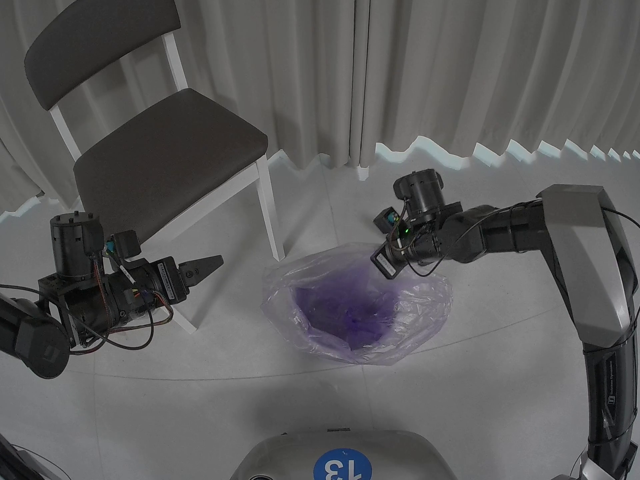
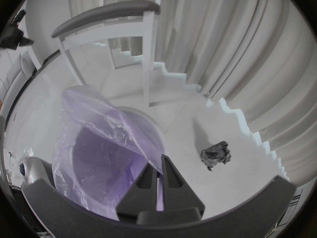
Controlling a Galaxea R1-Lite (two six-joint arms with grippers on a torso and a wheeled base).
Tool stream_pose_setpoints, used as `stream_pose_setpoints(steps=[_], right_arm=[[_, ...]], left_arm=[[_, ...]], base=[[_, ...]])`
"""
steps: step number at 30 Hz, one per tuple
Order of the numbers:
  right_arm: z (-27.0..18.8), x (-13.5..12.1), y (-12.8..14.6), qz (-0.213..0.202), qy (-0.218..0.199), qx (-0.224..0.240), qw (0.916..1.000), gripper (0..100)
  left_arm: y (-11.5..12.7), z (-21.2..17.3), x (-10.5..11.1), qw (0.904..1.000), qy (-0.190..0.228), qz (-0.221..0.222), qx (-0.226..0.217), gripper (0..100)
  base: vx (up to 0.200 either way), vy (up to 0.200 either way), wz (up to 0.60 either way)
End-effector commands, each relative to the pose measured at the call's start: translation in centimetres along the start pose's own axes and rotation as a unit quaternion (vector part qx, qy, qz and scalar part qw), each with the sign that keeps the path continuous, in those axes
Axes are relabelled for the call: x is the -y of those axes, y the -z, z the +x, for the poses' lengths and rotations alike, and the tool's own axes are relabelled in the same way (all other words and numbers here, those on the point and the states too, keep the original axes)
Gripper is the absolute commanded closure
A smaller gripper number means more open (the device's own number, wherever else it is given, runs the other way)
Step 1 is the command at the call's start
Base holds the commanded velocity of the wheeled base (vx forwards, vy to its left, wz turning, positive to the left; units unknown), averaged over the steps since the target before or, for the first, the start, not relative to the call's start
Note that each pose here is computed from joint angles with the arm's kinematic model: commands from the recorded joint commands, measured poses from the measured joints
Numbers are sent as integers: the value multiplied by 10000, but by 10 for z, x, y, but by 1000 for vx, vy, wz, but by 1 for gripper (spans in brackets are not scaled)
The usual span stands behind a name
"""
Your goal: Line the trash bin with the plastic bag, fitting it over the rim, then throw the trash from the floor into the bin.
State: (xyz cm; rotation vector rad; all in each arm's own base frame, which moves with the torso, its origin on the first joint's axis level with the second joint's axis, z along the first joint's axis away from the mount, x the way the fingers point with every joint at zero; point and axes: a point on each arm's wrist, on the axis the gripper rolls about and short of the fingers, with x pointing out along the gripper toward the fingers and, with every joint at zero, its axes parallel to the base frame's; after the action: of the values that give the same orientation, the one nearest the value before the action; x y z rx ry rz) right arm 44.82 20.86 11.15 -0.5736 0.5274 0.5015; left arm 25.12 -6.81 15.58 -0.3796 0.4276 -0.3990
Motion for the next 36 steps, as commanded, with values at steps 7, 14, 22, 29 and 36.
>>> stream_pose_setpoints(steps=[7,14,22,29,36], right_arm=[[-18,47,-19,225,520,466,9973,100],[-17,51,-19,301,582,529,9964,100],[-8,29,-26,323,458,696,9960,0],[-7,12,-39,615,366,1033,9921,0],[-14,27,-38,748,459,1042,9907,0]], left_arm=[[6,-11,6,9999,96,48,-23,0],[5,-8,9,9999,154,70,-35,0],[8,-8,8,9999,133,69,-84,0],[8,-9,8,9999,122,76,-71,0],[8,-9,9,9998,145,93,-73,0]], base=[[0,0,0],[0,0,0],[0,0,0],[0,0,0],[0,0,0]])
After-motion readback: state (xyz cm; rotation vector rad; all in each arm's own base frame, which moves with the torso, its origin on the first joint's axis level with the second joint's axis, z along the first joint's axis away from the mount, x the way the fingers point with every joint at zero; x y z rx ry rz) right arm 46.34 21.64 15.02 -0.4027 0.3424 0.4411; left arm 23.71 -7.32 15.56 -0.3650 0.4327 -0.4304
